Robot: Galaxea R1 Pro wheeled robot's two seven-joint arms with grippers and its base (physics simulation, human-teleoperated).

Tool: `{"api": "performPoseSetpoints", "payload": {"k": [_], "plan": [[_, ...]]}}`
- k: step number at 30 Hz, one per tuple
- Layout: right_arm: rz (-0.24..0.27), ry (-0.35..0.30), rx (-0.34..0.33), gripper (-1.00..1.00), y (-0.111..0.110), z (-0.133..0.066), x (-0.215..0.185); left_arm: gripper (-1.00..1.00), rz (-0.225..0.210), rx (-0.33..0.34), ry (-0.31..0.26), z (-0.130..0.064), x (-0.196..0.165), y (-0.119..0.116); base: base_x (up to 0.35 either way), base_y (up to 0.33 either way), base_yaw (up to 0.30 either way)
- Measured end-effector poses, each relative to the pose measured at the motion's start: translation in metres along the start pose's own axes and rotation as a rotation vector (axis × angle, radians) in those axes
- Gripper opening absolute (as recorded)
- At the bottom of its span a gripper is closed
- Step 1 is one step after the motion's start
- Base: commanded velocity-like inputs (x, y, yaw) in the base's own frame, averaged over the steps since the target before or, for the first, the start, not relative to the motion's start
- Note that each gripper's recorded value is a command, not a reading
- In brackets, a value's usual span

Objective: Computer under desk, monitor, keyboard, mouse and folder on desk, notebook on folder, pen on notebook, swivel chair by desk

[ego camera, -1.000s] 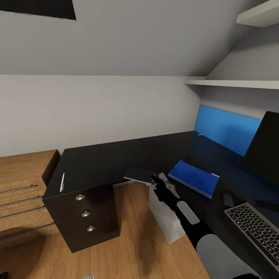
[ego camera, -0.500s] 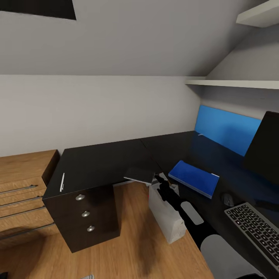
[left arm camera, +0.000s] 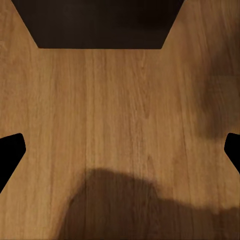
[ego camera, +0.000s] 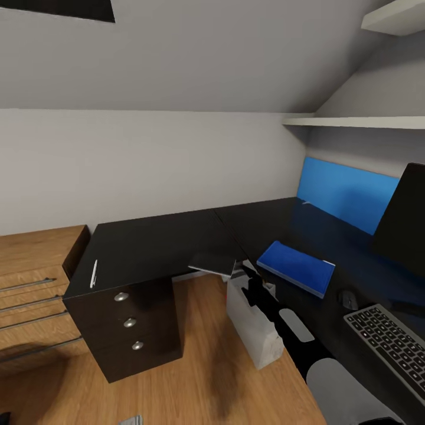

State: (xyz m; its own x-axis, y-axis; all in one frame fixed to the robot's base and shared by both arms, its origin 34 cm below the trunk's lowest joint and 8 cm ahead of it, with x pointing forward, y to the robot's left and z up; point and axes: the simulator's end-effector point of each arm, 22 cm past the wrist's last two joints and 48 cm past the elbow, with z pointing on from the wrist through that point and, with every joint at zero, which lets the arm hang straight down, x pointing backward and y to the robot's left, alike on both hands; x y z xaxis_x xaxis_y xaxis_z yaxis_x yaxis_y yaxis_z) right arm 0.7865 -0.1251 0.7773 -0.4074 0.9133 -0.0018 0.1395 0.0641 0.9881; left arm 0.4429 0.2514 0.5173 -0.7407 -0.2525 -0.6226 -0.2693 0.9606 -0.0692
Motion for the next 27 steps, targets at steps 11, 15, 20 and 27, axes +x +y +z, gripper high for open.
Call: {"api": "performPoseSetpoints", "payload": {"k": [11, 15, 20, 27], "plan": [[0.055, -0.021, -0.008, 1.0, -0.021, 0.001, -0.002, 1.0, -0.001, 0.0, -0.003, 0.015, 0.014, 0.002, 0.0, 0.0, 0.0], [0.057, -0.023, -0.007, 1.0, -0.023, 0.001, -0.002, 1.0, -0.001, 0.0, -0.004, 0.016, 0.015, 0.002, 0.0, 0.0, 0.0], [0.054, -0.027, -0.005, 1.0, -0.029, 0.002, -0.001, 1.0, -0.001, -0.001, -0.004, 0.02, 0.019, 0.003, 0.0, 0.0, 0.0], [0.052, -0.032, -0.003, 1.0, -0.043, 0.003, -0.001, 1.0, -0.001, -0.001, -0.005, 0.03, 0.029, 0.004, 0.0, 0.0, 0.0]]}}
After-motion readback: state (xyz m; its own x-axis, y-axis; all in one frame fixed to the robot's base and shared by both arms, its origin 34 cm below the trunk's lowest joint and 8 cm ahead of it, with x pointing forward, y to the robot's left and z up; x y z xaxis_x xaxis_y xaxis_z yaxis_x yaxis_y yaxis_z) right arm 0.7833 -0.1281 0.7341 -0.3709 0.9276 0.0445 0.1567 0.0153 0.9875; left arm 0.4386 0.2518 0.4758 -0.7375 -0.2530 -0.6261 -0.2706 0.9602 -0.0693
